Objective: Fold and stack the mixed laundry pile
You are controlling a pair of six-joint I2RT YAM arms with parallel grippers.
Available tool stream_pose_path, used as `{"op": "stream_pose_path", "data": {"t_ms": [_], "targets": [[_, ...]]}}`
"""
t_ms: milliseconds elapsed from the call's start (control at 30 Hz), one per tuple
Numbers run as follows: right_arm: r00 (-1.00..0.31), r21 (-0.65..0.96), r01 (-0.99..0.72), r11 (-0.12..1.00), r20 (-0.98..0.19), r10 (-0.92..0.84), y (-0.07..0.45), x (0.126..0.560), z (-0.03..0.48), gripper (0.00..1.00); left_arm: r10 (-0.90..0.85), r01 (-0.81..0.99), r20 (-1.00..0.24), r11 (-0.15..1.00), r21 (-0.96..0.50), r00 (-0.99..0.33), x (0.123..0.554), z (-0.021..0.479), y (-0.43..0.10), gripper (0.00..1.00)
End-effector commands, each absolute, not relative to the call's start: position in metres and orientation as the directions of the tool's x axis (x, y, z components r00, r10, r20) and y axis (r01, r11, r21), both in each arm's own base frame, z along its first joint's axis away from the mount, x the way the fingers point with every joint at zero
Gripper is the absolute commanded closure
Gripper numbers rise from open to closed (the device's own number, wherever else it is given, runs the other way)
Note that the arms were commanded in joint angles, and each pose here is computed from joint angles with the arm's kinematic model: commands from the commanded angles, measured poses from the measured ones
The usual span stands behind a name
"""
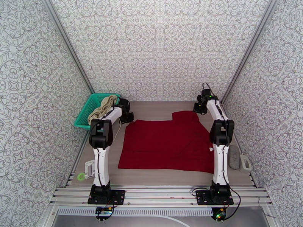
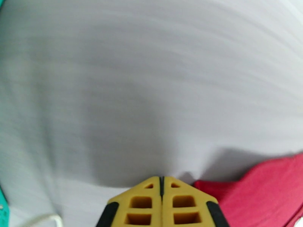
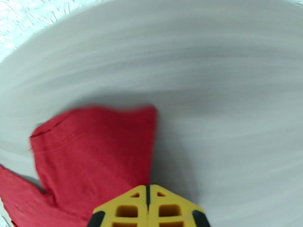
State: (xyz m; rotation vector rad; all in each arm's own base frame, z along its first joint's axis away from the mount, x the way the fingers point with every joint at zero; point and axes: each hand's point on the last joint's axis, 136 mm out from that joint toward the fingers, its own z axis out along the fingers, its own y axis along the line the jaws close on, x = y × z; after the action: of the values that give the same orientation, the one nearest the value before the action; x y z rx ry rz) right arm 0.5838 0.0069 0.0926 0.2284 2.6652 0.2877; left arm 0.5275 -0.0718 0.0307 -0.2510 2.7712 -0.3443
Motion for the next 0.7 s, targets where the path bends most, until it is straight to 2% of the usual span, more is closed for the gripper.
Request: {"op": "stream_pose_path", "data": {"t_ms": [0,667], "targets": [[-0.87,0.285,0.113,0.952,-0.435,0.234,0.006,0.578,0.115,1.0,-0.196,-0.044,-0.399,0.932,-0.36,-0.896,0.535,0.071,-0.079,1.0],[-0.843,0.395,0.225,0.891,-0.38,0.381,-0.024,0.52,0.129,1.0,-0.16,0.004,-0.434,0.935,-0.353,-0.887,0.5,0.082,-0.061,1.0]]}}
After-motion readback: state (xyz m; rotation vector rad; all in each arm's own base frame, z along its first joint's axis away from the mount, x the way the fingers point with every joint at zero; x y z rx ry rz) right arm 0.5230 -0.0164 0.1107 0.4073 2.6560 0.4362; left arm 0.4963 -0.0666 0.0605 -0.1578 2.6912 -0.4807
